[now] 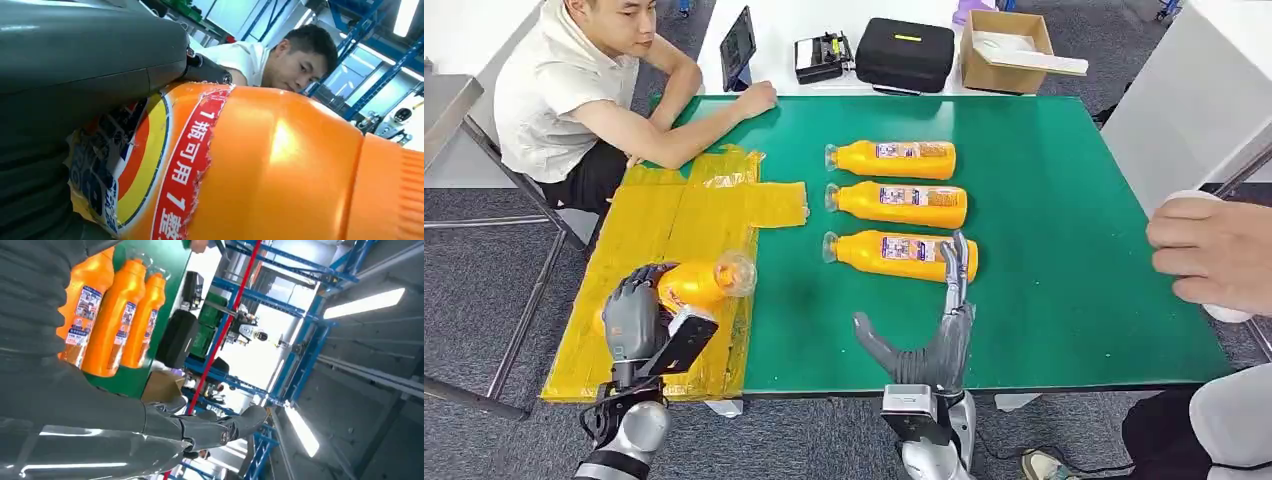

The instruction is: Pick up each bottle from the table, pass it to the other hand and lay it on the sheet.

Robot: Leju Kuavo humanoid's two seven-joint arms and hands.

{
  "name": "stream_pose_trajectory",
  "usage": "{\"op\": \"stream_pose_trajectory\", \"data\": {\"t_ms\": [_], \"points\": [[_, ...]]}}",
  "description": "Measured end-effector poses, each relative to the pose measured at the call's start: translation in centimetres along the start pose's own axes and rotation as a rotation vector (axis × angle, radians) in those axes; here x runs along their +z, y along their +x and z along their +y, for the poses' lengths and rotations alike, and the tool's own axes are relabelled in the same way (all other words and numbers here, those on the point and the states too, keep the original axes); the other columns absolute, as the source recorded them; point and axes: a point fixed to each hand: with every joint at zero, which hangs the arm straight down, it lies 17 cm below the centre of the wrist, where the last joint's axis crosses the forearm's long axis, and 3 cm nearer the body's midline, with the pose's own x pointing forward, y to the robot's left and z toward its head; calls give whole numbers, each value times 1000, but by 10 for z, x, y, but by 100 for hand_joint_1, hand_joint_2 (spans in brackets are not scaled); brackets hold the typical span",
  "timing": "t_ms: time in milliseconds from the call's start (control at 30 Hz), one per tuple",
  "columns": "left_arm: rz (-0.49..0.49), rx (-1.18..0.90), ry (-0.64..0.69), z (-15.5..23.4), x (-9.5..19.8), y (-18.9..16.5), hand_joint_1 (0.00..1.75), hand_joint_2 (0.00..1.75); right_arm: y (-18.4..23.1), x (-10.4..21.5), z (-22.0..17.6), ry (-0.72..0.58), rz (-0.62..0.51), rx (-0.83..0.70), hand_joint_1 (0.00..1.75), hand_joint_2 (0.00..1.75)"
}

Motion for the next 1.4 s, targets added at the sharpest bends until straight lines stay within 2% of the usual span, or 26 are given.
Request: {"op": "stream_pose_trajectory", "data": {"t_ms": [600,667,767,867,1033,1067,1167,1400], "points": [[-5,-16,0,3,-3,-4,175,175,-2,-1,-6,-14,3,11,0,175],[-8,-89,-13,1,-5,-6,175,175,-4,-2,-8,-25,15,-2,0,175],[-14,-295,-143,-26,-10,-24,175,175,-3,-4,-7,-32,16,-23,0,175],[28,-351,-240,-48,-14,-51,175,175,-4,-7,-7,-50,32,-66,0,175],[85,-478,-331,-64,-26,-88,175,175,1,-10,-1,-39,16,-92,0,175],[94,-497,-390,-73,-23,-95,175,175,2,-11,1,-32,12,-97,0,175],[96,-526,-483,-88,-25,-100,175,175,1,-12,4,-23,9,-108,0,175],[102,-524,-519,-95,-27,-102,175,175,3,-10,10,-5,8,-128,0,175]]}}
